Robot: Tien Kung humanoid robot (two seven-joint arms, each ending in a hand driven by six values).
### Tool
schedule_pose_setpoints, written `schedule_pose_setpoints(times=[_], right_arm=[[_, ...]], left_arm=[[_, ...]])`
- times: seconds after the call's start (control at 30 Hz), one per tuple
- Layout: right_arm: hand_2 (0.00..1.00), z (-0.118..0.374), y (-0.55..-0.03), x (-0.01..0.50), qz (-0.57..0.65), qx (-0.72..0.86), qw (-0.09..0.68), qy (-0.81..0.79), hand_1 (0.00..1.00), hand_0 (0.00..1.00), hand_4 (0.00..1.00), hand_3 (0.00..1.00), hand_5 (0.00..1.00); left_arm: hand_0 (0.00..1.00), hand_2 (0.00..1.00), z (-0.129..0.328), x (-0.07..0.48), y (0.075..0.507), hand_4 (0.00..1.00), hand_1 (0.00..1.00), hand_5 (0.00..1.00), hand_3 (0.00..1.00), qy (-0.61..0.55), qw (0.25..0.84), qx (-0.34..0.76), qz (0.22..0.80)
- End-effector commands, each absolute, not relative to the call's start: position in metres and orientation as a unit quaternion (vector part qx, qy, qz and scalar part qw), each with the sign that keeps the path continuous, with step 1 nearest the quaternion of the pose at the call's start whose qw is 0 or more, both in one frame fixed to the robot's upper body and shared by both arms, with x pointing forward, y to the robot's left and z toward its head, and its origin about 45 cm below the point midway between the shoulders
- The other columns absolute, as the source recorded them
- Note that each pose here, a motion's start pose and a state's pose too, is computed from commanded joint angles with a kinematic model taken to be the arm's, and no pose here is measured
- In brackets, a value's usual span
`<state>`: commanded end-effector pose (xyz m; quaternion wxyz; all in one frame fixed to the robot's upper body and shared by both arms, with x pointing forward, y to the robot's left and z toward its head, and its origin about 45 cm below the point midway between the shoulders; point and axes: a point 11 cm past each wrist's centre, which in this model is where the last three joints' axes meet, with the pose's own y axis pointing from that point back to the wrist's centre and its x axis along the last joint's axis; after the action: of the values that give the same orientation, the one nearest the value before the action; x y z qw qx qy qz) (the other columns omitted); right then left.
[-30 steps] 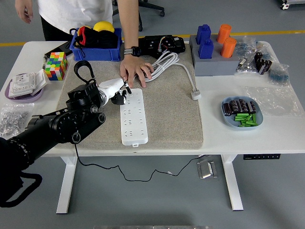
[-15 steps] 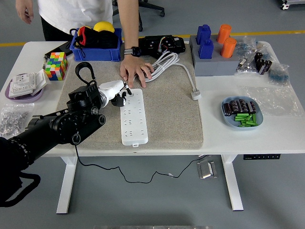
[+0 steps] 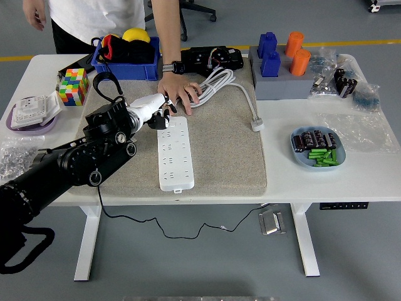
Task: Pull the plug out,throw it away,press the button
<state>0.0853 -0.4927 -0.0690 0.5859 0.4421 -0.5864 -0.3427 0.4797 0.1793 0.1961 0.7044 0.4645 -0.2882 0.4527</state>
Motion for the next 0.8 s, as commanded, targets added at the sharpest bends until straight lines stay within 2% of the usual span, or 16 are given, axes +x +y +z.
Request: schedule_pose_setpoints(times=[0.17,0.2,0.37,0.4,0.57,0.6,0.77,0.8], right_arm=[[0.724,-0.069,-0.493,0.087,-0.341,0.443,0.587,-0.586,0.729,0.767,0.883,0.713,0.658],[0.724,-0.068,-0.493,0.088,-0.34,0.444,0.586,-0.586,0.729,0.767,0.883,0.713,0.658],[0.724,-0.067,-0.493,0.094,-0.335,0.447,0.587,-0.587,0.729,0.767,0.883,0.713,0.658],[0.724,-0.066,-0.493,0.096,-0.333,0.447,0.586,-0.587,0.729,0.767,0.883,0.713,0.658],[0.724,-0.06,-0.495,0.117,-0.314,0.46,0.586,-0.589,0.729,0.767,0.883,0.713,0.658],[0.724,-0.059,-0.497,0.117,-0.312,0.458,0.588,-0.589,0.729,0.767,0.883,0.713,0.658],[0.724,-0.058,-0.504,0.108,-0.311,0.449,0.595,-0.589,0.729,0.767,0.883,0.713,0.658],[0.724,-0.058,-0.505,0.105,-0.311,0.445,0.597,-0.59,0.729,0.767,0.883,0.713,0.658]], left_arm=[[0.002,0.105,0.22,0.481,0.186,0.022,0.019,0.002,0.663,-0.316,0.702,0.411,0.488],[0.07,0.166,0.225,0.48,0.191,0.414,0.09,0.002,0.698,-0.323,0.699,0.397,0.499],[0.07,0.166,0.24,0.475,0.218,0.414,0.09,0.002,0.698,-0.322,0.69,0.36,0.538],[0.415,0.538,0.244,0.475,0.224,0.717,0.553,0.002,0.769,-0.322,0.687,0.354,0.547],[0.415,0.538,0.265,0.468,0.272,0.717,0.553,0.002,0.769,-0.316,0.656,0.332,0.599],[0.819,0.783,0.266,0.465,0.282,0.753,0.846,0.096,0.817,-0.312,0.65,0.33,0.609],[0.819,0.783,0.261,0.449,0.314,0.753,0.846,0.096,0.817,-0.289,0.634,0.313,0.645],[0.921,0.928,0.257,0.444,0.319,0.825,0.966,0.415,0.9,-0.281,0.632,0.313,0.65]])
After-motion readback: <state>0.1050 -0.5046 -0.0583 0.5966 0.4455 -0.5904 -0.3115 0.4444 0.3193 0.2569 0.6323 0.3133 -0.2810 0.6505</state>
